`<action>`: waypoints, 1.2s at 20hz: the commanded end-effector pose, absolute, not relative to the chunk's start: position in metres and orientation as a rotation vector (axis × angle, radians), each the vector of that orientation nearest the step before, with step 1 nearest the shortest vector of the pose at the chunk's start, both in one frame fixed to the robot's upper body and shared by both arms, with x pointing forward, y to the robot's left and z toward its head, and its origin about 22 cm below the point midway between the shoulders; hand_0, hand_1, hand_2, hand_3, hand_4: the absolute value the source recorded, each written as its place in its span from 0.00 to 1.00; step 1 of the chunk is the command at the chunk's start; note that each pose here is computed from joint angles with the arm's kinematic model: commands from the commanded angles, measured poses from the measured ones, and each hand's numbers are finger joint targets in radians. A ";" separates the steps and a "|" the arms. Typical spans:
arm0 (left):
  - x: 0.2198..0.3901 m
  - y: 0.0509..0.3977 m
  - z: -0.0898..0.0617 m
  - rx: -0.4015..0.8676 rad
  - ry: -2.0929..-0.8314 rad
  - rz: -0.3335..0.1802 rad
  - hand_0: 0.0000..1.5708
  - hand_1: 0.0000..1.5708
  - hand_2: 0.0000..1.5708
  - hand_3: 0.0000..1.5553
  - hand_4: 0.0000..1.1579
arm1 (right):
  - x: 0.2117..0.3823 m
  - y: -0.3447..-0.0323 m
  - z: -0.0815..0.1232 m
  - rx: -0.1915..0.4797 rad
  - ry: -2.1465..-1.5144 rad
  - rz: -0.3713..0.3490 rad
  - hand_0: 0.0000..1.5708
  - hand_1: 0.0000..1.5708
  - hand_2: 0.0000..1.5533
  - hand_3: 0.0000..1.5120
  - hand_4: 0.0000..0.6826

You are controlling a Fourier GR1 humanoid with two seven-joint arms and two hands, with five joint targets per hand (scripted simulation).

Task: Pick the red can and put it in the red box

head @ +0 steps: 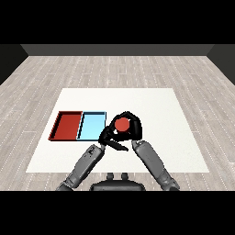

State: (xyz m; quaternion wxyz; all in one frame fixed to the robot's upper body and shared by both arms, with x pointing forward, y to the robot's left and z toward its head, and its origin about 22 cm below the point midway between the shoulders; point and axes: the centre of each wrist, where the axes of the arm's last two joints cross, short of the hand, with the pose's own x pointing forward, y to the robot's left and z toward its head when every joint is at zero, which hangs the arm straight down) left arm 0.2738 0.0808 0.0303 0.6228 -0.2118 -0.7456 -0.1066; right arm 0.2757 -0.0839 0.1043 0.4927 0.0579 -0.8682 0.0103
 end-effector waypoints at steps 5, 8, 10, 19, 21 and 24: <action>0.275 0.076 0.021 -0.539 -1.724 -0.278 0.00 0.00 0.00 0.00 0.00 | 0.283 -0.080 0.113 0.186 -2.130 0.053 1.00 1.00 0.96 0.93 0.96; 0.280 0.063 0.000 -0.527 -1.751 -0.276 0.00 0.00 0.00 0.00 0.00 | 0.266 -0.053 0.119 0.192 -2.094 0.050 1.00 1.00 0.95 0.93 0.95; 0.269 0.071 0.026 -0.507 -1.750 -0.274 0.00 0.00 0.00 0.00 0.00 | 0.271 -0.074 0.099 0.226 -2.122 0.021 1.00 1.00 0.96 0.93 0.96; 0.280 0.078 0.033 -0.297 -1.748 -0.025 1.00 1.00 1.00 0.98 0.96 | 0.275 -0.059 0.109 0.213 -2.103 0.039 1.00 1.00 0.95 0.93 0.92; 0.286 0.071 0.027 -0.282 -1.731 -0.038 1.00 1.00 1.00 0.97 0.96 | 0.270 -0.058 0.112 0.239 -2.094 0.042 1.00 1.00 0.95 0.93 0.91; 0.283 0.056 0.027 -0.289 -1.717 -0.037 1.00 1.00 1.00 0.96 0.97 | 0.275 -0.051 0.092 0.222 -2.113 0.026 1.00 1.00 0.95 0.93 0.93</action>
